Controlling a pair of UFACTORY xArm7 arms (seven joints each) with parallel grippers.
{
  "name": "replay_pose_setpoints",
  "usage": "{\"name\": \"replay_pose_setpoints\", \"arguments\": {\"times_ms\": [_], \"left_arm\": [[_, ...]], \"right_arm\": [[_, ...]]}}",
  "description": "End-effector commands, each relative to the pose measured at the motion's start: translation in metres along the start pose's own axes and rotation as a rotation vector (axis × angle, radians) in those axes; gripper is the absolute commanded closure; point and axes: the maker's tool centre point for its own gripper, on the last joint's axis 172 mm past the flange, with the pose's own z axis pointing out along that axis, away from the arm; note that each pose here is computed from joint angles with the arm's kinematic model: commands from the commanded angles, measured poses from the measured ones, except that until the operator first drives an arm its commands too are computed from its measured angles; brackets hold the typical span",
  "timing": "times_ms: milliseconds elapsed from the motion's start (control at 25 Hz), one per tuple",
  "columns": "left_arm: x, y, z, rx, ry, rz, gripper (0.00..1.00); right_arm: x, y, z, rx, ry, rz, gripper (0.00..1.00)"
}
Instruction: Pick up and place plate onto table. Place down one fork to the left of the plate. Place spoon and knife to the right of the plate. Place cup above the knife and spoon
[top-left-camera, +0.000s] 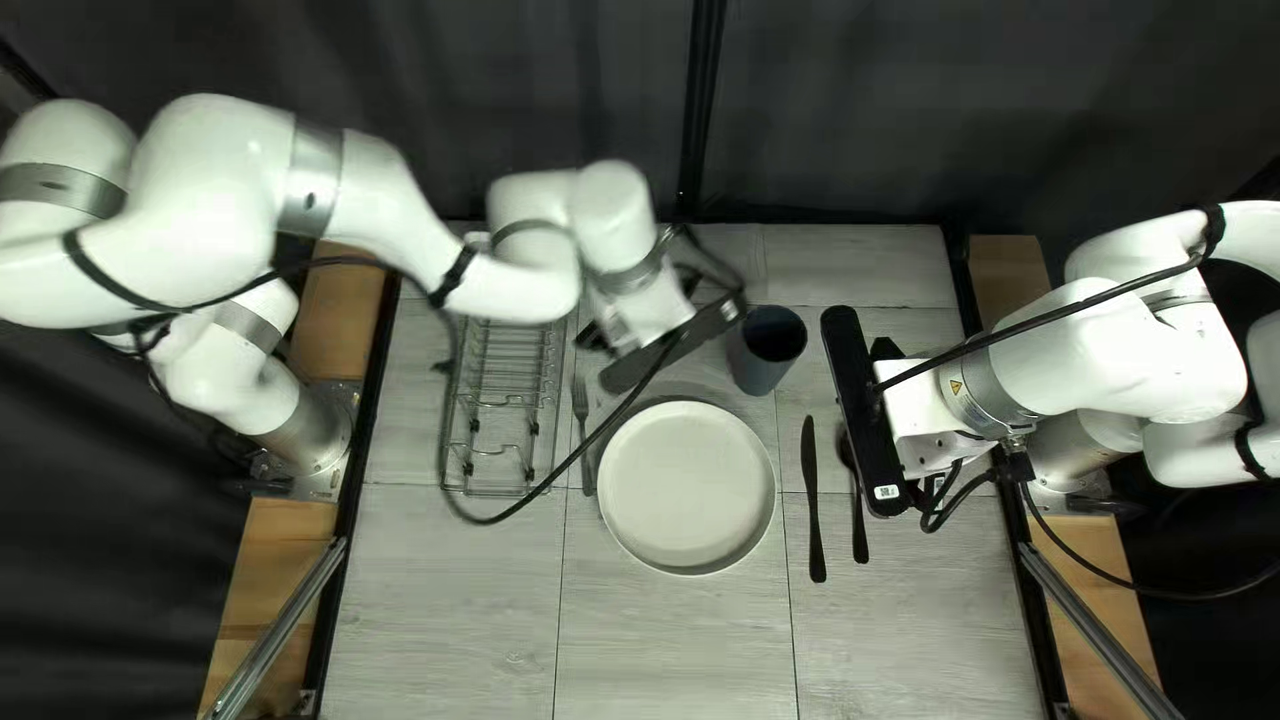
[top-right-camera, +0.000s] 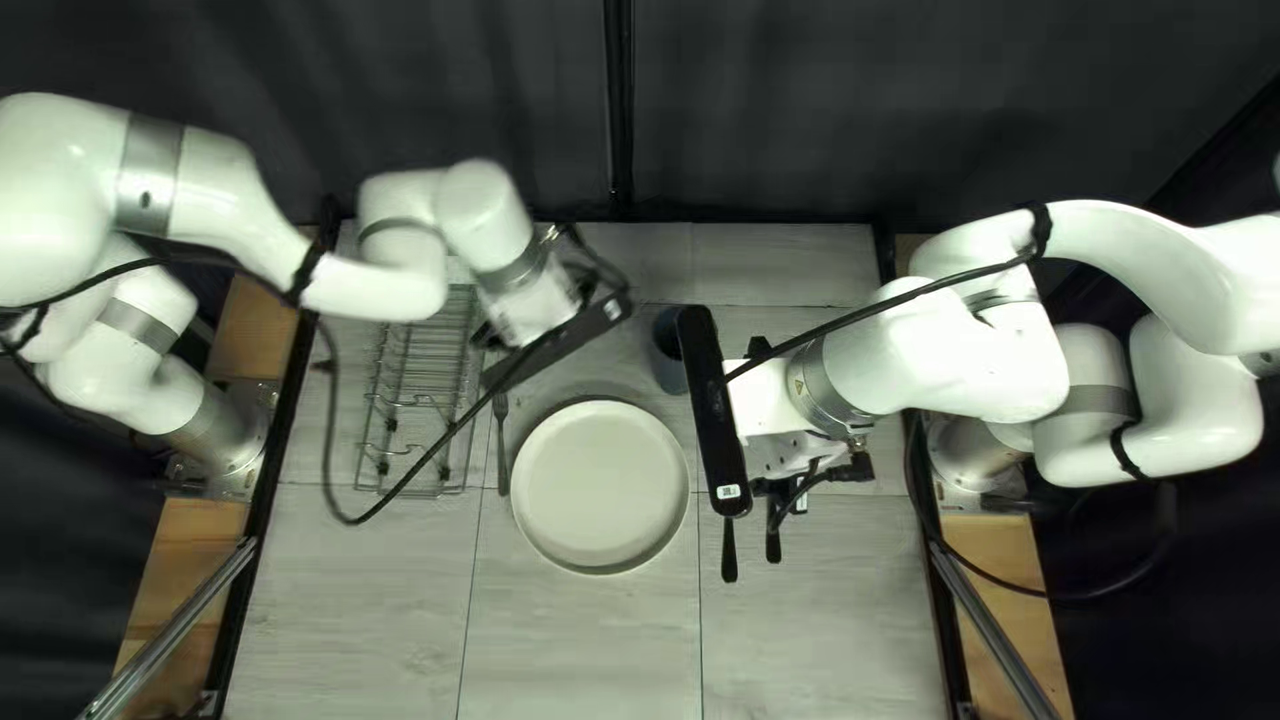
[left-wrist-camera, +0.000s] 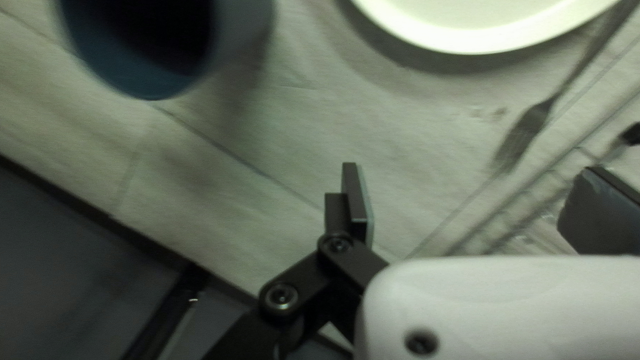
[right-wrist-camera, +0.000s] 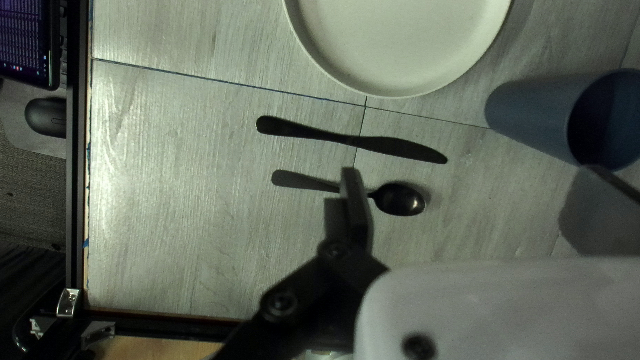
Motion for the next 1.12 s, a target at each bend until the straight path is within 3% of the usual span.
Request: {"name": "replay_pose_setpoints", "arguments": {"times_ms": [40,640,1120], "left_arm": [[0.002,0.001,0.004,-0.006,-0.001,-0.006,0.00],[-0.002,0.028,0.090,-0.092,-0.069,-0.037,0.00],[-0.001,0.047,0.118,-0.113,-0.092,-0.079,0.00]], "right_arm": [[0.000,0.000,0.000,0.000,0.000,0.000,0.00],[0.000,0.000,0.000,0.000,0.000,0.000,0.00],[0.000,0.000,0.000,0.000,0.000,0.000,0.00]]}}
